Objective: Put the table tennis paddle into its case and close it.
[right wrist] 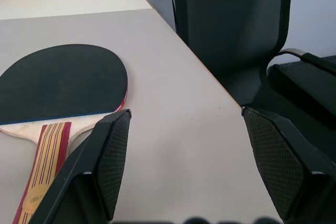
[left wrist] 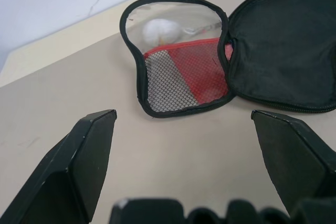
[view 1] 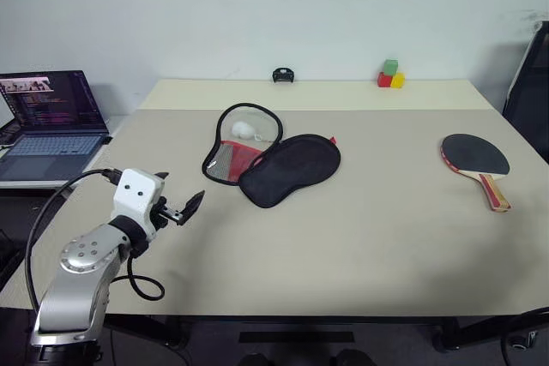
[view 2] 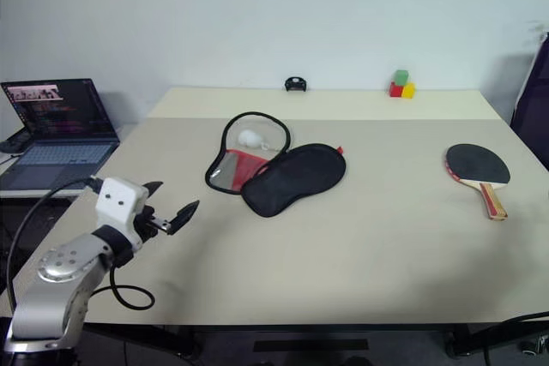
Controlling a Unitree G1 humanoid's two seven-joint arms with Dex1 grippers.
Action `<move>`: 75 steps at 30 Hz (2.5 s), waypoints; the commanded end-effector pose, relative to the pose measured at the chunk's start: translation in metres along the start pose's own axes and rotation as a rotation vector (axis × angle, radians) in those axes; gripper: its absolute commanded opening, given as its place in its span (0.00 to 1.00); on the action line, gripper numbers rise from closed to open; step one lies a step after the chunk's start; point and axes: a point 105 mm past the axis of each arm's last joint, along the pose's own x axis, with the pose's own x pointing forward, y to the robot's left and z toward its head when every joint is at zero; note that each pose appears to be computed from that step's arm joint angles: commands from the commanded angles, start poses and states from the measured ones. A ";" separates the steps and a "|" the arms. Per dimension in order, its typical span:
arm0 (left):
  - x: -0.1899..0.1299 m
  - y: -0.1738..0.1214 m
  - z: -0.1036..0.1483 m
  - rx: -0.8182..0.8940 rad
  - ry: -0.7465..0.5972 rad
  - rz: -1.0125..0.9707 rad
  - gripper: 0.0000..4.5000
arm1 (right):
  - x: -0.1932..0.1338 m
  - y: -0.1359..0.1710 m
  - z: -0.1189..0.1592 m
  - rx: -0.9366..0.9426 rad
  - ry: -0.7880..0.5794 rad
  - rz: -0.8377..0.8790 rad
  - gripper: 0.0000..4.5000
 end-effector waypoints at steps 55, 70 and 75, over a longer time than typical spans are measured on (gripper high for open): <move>0.036 -0.003 0.051 -0.116 -0.155 -0.468 1.00 | -0.072 0.404 -0.019 0.043 0.268 1.034 1.00; 0.033 -0.006 0.051 -0.110 -0.140 -0.468 1.00 | -0.067 0.455 -0.018 0.186 0.355 1.058 1.00; 0.032 -0.005 0.050 -0.112 -0.141 -0.459 1.00 | -0.078 0.480 -0.012 0.220 0.368 1.095 1.00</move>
